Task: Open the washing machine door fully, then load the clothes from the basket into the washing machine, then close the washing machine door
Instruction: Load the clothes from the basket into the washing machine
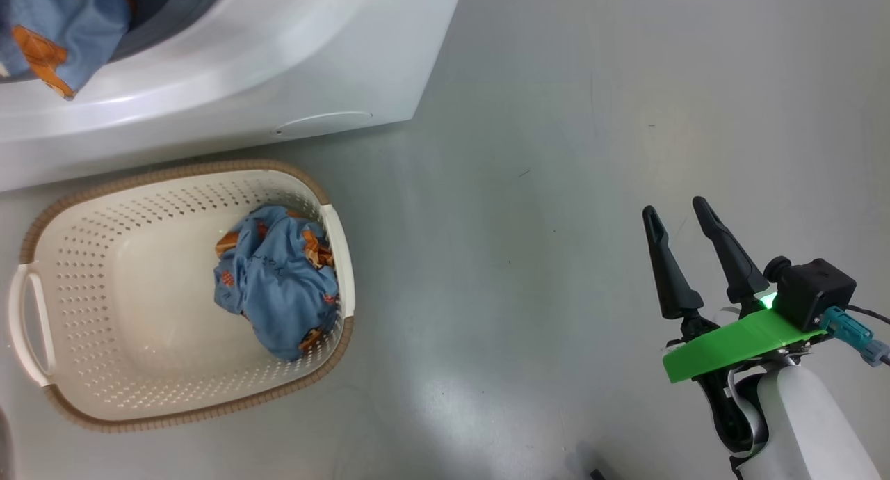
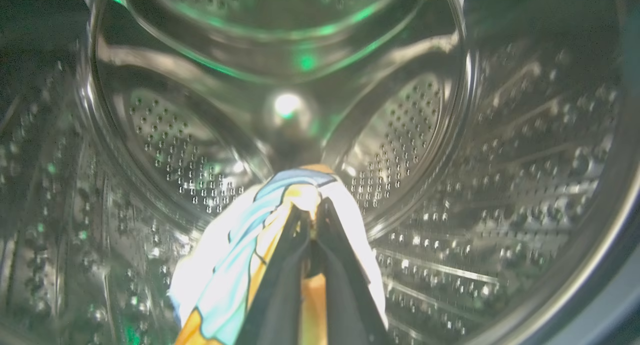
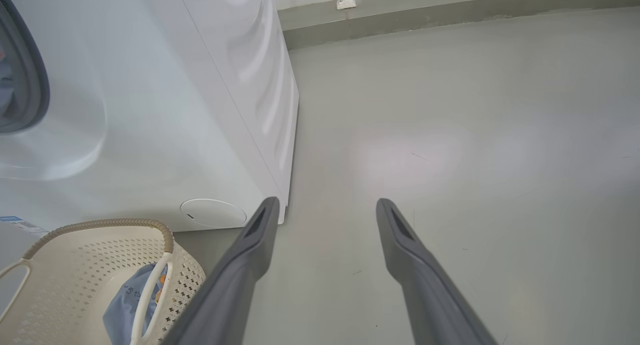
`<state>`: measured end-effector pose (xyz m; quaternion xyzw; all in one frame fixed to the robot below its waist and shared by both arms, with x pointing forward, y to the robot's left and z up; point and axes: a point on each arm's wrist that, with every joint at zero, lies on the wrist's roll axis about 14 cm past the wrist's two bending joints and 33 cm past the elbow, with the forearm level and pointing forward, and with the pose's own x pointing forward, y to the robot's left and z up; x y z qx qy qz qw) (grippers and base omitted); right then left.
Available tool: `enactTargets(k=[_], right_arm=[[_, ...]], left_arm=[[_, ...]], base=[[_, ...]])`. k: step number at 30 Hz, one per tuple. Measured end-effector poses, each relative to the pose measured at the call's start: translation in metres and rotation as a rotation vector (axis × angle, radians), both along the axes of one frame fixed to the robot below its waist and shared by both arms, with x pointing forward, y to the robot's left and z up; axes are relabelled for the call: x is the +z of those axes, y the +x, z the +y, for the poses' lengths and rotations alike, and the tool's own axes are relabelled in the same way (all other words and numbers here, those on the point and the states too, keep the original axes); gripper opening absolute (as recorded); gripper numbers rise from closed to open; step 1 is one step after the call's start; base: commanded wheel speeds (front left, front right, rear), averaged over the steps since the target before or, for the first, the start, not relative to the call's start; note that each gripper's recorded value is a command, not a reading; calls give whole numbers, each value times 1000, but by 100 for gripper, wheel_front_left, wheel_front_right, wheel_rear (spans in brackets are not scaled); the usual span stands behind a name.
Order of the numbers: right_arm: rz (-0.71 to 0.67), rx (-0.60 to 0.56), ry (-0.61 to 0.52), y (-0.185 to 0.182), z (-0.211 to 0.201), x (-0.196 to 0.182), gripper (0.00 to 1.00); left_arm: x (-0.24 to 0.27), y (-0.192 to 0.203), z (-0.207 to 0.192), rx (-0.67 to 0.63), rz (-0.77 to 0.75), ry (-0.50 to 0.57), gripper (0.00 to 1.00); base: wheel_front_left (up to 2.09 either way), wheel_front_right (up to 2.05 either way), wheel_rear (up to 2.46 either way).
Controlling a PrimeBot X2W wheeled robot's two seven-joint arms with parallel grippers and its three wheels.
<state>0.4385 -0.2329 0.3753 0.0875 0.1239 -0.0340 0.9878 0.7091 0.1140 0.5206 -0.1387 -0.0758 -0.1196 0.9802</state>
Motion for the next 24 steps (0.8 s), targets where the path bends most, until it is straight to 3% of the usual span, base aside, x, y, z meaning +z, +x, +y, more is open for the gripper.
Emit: enactTargets(k=[1, 24], right_arm=[[0, 0, 0, 0, 0, 0, 100], [-8, 10, 8, 3, 4, 1, 100]], left_arm=[[-9, -1, -2, -3, 24, 6, 100], [-54, -20, -2, -18, 147, 42, 100]], base=[[0, 0, 0], [0, 0, 0]])
